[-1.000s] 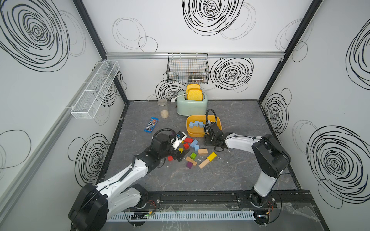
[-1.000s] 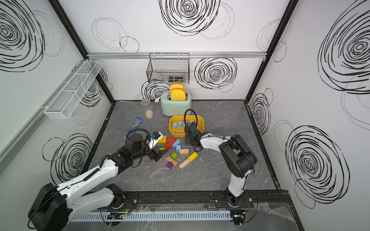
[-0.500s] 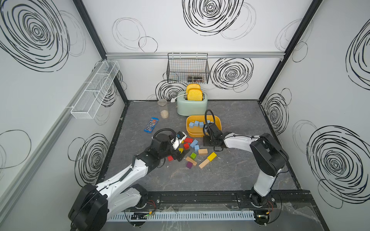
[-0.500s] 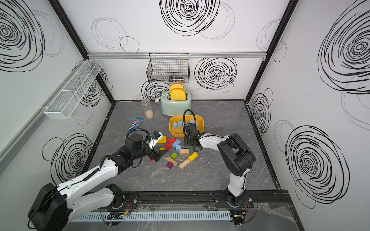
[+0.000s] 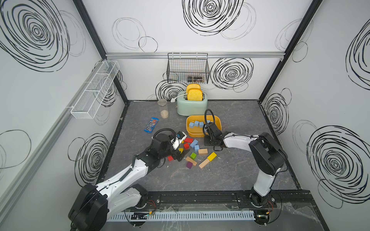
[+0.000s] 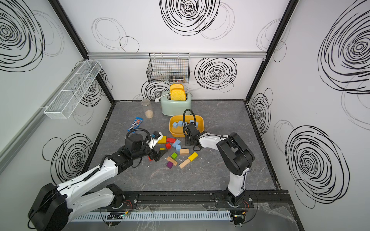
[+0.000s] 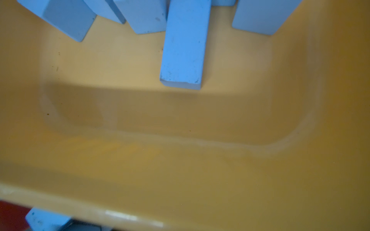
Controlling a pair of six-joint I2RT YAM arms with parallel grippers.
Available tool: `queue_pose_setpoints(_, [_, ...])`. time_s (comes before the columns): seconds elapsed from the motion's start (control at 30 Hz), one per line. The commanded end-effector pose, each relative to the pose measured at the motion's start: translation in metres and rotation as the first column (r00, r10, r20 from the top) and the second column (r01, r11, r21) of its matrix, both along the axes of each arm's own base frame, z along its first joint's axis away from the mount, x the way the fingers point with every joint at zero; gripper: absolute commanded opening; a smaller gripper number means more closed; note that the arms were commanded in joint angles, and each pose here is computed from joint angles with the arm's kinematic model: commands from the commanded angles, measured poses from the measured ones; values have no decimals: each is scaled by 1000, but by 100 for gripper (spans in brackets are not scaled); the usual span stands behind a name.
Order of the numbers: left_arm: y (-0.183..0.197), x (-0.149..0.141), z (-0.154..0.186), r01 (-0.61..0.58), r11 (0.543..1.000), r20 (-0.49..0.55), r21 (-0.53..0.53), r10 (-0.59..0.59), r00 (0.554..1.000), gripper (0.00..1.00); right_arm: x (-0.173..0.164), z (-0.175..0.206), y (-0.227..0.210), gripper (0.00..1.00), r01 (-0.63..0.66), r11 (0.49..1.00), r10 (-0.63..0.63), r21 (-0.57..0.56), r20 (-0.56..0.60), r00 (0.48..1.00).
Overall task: Pick out the blue building blocks
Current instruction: Pick up the building block from the center of the board.
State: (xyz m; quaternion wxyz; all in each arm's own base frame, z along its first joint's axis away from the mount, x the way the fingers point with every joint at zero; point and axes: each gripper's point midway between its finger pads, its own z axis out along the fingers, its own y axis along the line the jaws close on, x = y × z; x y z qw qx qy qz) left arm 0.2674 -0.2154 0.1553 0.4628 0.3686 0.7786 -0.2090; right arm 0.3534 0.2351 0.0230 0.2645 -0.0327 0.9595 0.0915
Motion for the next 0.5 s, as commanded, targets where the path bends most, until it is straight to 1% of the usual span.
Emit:
queue_pose_setpoints(0.0, [-3,5,14,1,1000,32,-27,0,999,96,12,5,2,47,16,1000,-15,-6,32,999])
queue_pose_setpoints(0.37, [-3,5,14,1,1000,31,-29,0,1000,96,13,10,1,37,14,1000,-14,-5,49,999])
queue_pose_setpoints(0.47, [-3,5,14,1,1000,33,-31,0,999,96,12,13,6,34,-3,1000,2,16,52,999])
